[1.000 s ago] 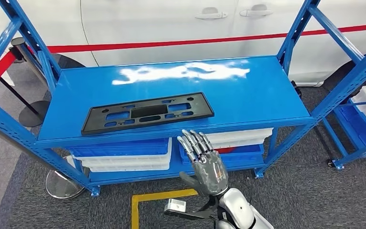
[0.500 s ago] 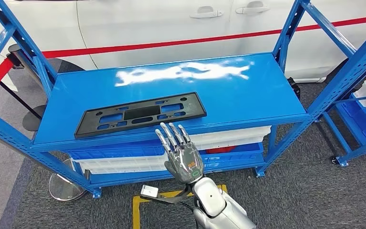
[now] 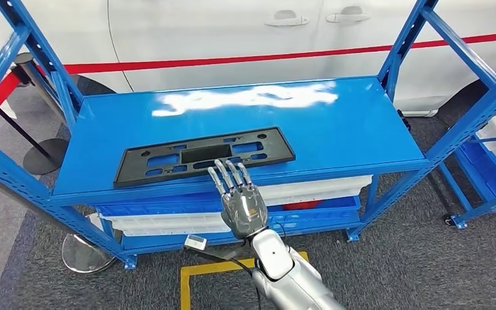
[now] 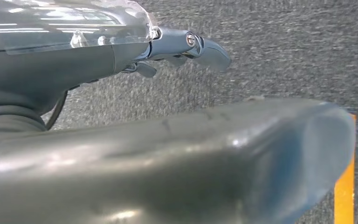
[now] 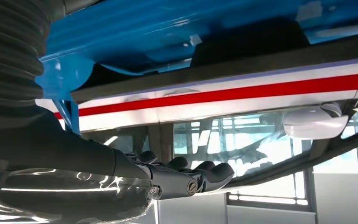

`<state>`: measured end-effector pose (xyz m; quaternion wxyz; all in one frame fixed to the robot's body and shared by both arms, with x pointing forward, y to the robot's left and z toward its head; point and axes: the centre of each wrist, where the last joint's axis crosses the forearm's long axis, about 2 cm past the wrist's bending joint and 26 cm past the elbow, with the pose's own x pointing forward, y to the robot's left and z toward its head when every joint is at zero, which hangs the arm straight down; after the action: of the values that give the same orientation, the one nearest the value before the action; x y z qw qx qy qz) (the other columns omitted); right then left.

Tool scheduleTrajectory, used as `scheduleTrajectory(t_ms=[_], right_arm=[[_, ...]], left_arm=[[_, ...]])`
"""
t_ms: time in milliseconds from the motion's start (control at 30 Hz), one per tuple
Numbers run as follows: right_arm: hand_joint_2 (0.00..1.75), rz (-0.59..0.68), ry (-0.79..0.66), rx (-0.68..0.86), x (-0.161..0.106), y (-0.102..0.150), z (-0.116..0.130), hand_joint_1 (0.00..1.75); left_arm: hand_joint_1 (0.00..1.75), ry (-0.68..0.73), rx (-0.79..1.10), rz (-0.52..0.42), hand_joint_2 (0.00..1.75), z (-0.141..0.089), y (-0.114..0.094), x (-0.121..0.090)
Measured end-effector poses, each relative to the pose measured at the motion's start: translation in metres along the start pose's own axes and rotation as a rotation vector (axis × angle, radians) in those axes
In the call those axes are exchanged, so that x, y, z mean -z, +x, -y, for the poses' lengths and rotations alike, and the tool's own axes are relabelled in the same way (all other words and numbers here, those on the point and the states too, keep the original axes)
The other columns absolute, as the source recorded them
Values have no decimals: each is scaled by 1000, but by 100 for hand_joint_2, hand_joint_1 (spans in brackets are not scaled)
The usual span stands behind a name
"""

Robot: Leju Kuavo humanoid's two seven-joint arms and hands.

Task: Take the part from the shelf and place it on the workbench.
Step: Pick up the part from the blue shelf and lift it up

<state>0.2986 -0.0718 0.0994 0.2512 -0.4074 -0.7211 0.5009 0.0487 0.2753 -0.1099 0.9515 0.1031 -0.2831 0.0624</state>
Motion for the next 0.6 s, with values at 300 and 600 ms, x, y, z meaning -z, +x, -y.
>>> scheduleTrajectory(t_ms=[300,600], right_arm=[[175,-141,44,4,-15,-32,-10,0],[175,-239,45,3,-31,-58,-12,0]], left_arm=[[0,24,-21,6,0,-2,-2,0],[0,64,-27,8,0,-16,-2,2]])
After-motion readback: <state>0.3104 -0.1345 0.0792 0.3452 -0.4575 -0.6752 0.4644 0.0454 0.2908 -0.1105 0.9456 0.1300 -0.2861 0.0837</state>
